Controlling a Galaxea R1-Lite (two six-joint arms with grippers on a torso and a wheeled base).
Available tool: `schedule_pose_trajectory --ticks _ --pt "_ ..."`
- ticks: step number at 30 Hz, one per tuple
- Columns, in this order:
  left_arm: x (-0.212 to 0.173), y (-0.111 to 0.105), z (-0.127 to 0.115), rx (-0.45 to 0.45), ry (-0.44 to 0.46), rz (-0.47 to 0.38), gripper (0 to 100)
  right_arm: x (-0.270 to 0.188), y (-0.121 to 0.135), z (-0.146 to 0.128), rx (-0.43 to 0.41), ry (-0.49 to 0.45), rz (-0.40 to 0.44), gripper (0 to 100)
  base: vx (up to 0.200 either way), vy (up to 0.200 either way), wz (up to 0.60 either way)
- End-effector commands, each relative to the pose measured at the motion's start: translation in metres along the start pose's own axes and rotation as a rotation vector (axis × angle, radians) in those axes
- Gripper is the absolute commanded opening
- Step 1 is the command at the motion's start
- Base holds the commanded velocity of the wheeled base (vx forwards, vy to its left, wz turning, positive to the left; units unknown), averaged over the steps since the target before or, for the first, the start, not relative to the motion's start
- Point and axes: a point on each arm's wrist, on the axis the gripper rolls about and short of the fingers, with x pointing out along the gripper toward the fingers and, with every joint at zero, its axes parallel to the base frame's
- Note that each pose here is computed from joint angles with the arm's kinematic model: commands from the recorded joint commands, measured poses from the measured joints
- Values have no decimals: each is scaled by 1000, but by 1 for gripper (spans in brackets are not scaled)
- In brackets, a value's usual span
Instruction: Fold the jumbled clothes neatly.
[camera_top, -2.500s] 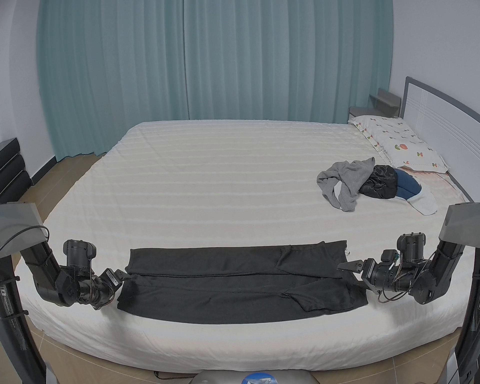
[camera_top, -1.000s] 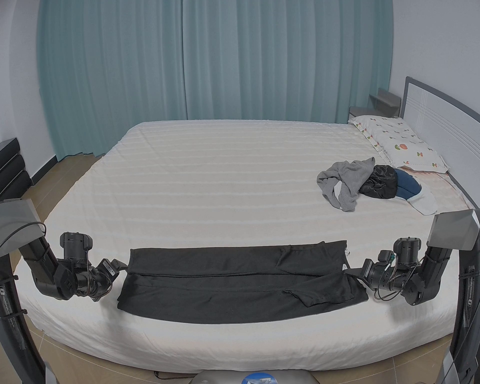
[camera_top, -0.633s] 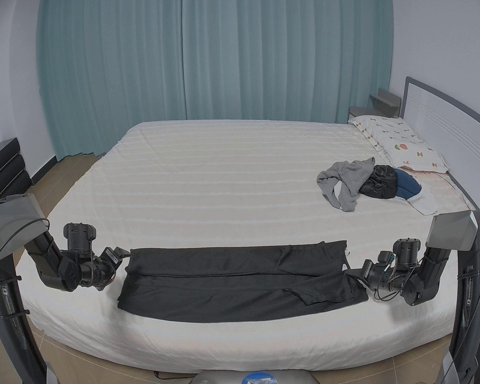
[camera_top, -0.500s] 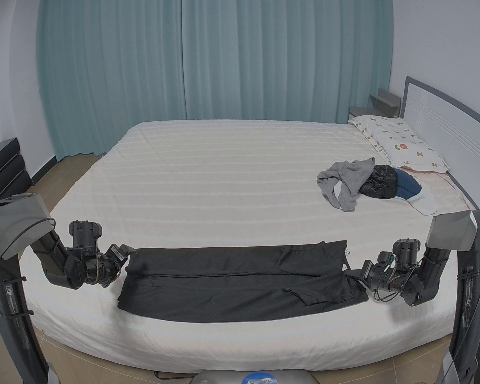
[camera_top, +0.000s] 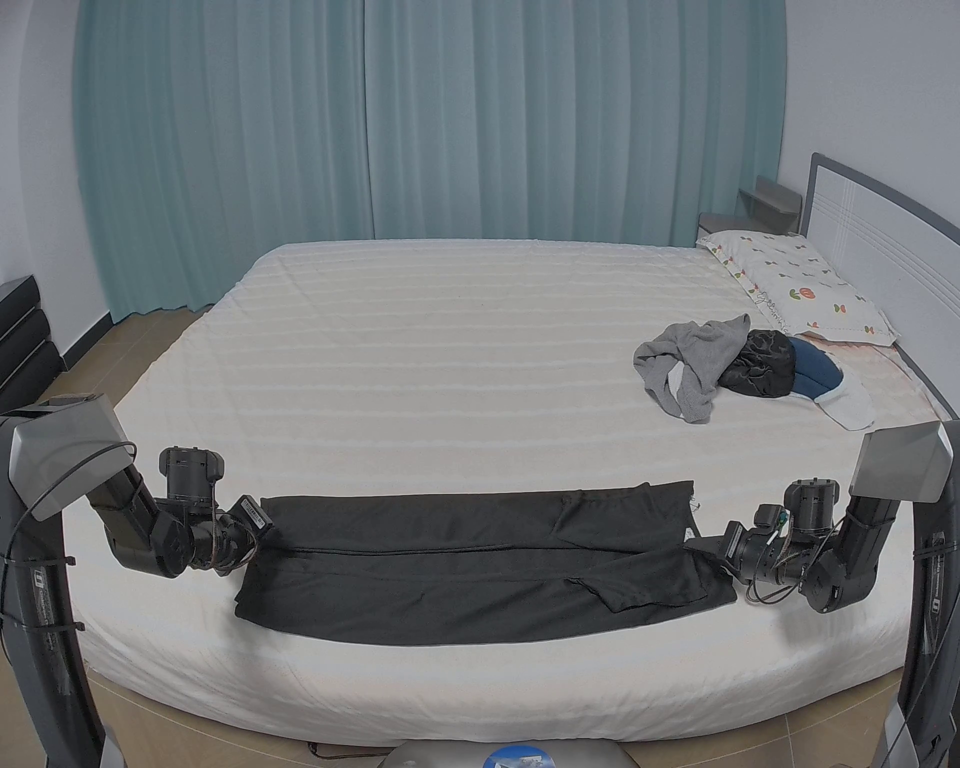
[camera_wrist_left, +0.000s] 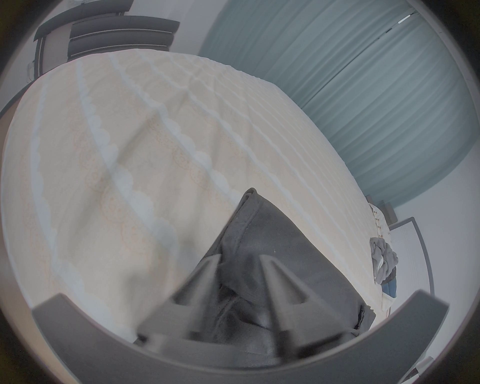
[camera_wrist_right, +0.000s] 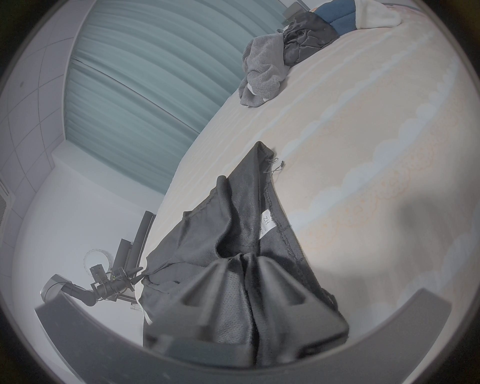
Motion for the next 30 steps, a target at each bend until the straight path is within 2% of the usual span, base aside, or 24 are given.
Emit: schedule_pose_trajectory --ticks 1,4,6,7,11,14,17,26,27,30 --pt "4 2 1 -4 -3 5 0 -1 1 0 0 -1 2 100 0 0 0" --pt "1 2 6 -10 -17 3 0 -9 7 10 16 -35 18 100 0 0 0" --pt "-1 2 10 -9 -29 -1 0 -13 8 15 54 -52 22 100 0 0 0" --pt "-4 0 16 -9 -42 -17 0 -18 8 20 103 -71 26 100 0 0 0" --pt "-11 -4 30 47 -70 -32 0 -23 -2 28 134 -104 13 100 0 0 0" --pt "-15 -3 31 148 -24 12 0 -23 -7 27 146 -105 4 100 0 0 0" --pt "-16 2 23 209 49 37 0 -21 -8 25 150 -102 -1 100 0 0 0" --pt "-13 1 16 211 80 30 0 -19 -9 21 153 -91 -7 100 0 0 0" --pt "-14 2 16 209 82 31 100 -19 -7 21 149 -92 -1 100 0 0 0" --pt "-14 2 16 196 79 32 100 -16 4 20 117 -102 27 100 0 0 0"
